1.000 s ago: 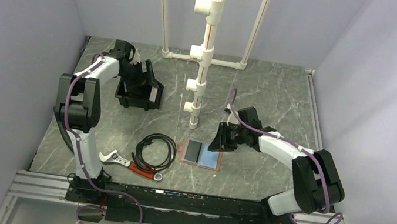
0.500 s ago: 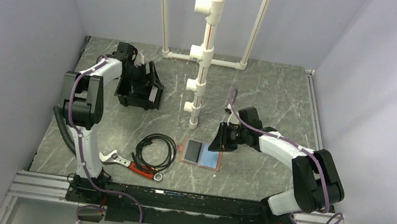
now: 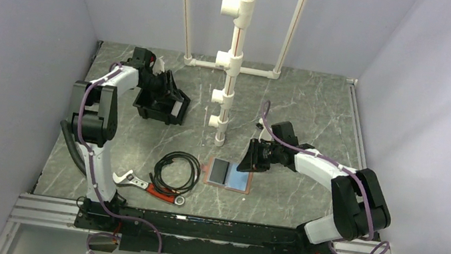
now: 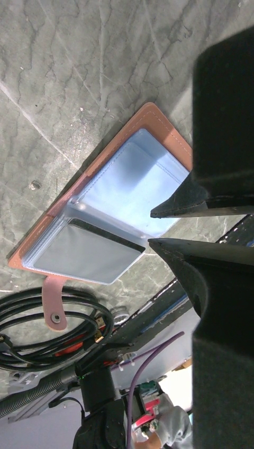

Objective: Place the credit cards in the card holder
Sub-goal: Pick up the credit card from the storage box.

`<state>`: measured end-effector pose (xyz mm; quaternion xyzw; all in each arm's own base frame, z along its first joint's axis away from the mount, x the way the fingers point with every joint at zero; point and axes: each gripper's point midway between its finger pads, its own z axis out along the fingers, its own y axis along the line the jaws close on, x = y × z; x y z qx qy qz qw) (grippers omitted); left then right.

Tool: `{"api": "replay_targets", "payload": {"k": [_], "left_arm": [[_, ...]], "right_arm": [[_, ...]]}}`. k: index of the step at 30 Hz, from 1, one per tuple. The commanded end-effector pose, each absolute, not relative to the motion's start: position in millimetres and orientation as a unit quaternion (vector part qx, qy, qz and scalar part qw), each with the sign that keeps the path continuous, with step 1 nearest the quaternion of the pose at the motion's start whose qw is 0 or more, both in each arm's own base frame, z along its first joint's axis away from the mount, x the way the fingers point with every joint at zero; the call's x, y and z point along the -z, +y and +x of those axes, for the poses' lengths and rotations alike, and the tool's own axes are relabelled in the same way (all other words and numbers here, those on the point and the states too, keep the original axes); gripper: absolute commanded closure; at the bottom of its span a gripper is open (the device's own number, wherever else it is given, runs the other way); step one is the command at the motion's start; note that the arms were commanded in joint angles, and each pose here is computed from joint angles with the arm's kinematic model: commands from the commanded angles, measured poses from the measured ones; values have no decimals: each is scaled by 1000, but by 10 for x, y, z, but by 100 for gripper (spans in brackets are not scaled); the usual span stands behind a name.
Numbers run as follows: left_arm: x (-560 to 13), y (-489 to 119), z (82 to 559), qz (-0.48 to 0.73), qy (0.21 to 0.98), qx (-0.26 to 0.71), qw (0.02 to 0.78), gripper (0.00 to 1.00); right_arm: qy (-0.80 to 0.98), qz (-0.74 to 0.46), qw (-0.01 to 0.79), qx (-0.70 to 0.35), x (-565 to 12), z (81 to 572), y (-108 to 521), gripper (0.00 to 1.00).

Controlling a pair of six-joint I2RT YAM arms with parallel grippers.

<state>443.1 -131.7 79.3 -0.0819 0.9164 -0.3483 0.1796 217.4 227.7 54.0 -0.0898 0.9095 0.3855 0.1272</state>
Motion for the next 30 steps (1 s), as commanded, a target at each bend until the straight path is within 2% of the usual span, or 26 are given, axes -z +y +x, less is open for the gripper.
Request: {"api": "replay_targets", "payload": {"k": [1, 6, 16, 22, 30], "left_arm": [[-961, -1327, 4479, -65, 913, 350, 201, 53], [-873, -1297, 4469, -62, 923, 333, 184, 69], [-952, -1215, 4472, -49, 932, 304, 191, 80], [-1075, -936, 4495, -52, 953, 218, 206, 95], [-1707, -423, 4503, -69, 953, 77, 284, 100]], "right_arm": [[902, -101, 142, -394, -565, 2222, 2295, 77], [902, -101, 142, -396, -565, 2220, 2301, 77], [900, -102, 140, -399, -564, 2217, 2308, 78], [901, -102, 141, -398, -569, 2223, 2304, 78], [906, -95, 138, -389, -553, 2237, 2286, 78]]}}
